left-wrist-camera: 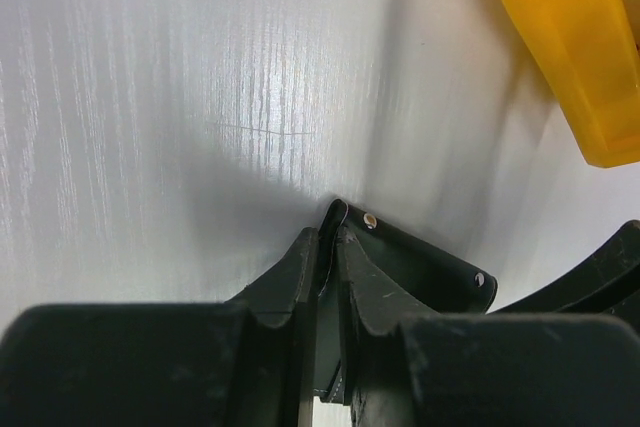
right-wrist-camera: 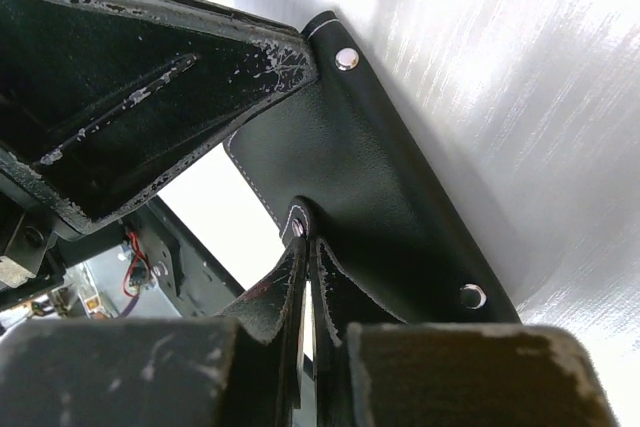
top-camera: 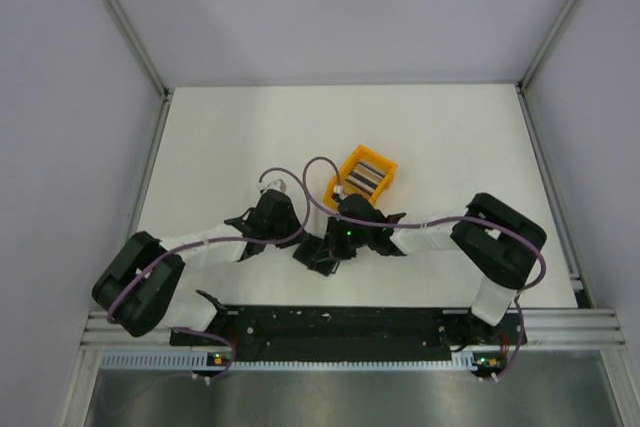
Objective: Put the credit cards into the card holder
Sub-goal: Open the card holder at the center of the board.
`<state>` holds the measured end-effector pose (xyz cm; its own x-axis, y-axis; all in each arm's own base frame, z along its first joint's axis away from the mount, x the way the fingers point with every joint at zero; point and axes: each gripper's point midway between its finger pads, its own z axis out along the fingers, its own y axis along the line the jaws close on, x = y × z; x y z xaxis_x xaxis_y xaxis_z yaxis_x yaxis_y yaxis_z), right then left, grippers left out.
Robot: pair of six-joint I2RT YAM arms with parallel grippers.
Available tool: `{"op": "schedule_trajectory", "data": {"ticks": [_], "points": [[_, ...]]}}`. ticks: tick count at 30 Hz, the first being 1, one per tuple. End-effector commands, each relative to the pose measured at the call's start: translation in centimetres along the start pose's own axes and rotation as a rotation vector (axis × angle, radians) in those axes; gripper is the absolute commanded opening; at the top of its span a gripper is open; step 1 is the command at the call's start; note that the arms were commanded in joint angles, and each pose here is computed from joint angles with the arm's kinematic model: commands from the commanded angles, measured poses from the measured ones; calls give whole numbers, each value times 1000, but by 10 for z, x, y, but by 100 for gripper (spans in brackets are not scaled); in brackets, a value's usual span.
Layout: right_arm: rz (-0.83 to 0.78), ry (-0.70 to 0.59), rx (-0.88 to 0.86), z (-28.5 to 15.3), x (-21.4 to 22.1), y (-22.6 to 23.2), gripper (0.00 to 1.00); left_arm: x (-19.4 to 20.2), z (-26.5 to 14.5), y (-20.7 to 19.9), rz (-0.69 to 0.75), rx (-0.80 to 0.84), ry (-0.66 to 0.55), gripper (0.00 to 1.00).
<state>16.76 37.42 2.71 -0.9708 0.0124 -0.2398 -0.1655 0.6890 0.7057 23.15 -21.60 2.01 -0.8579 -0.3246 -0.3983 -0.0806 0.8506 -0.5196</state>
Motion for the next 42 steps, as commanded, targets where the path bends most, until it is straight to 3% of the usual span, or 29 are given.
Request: {"op": "schedule_trajectory", "data": {"ticks": [1,10,21,37,42], "points": [[-110,-78,123,14,-7,-24,0,60,-5,42,-10,-136,195,11],[-337,-245,-80,-5,-19,26,0,57,-4,48,-44,-182,177,6],[-453,-253,-354,-14,-5,71,0,58,-2,52,-78,-206,169,3],[-573,-203,-303,-12,15,66,0,58,-3,57,-85,-239,173,3],[-637,-141,-236,-16,29,32,0,40,-15,55,-31,-235,97,27]]}}
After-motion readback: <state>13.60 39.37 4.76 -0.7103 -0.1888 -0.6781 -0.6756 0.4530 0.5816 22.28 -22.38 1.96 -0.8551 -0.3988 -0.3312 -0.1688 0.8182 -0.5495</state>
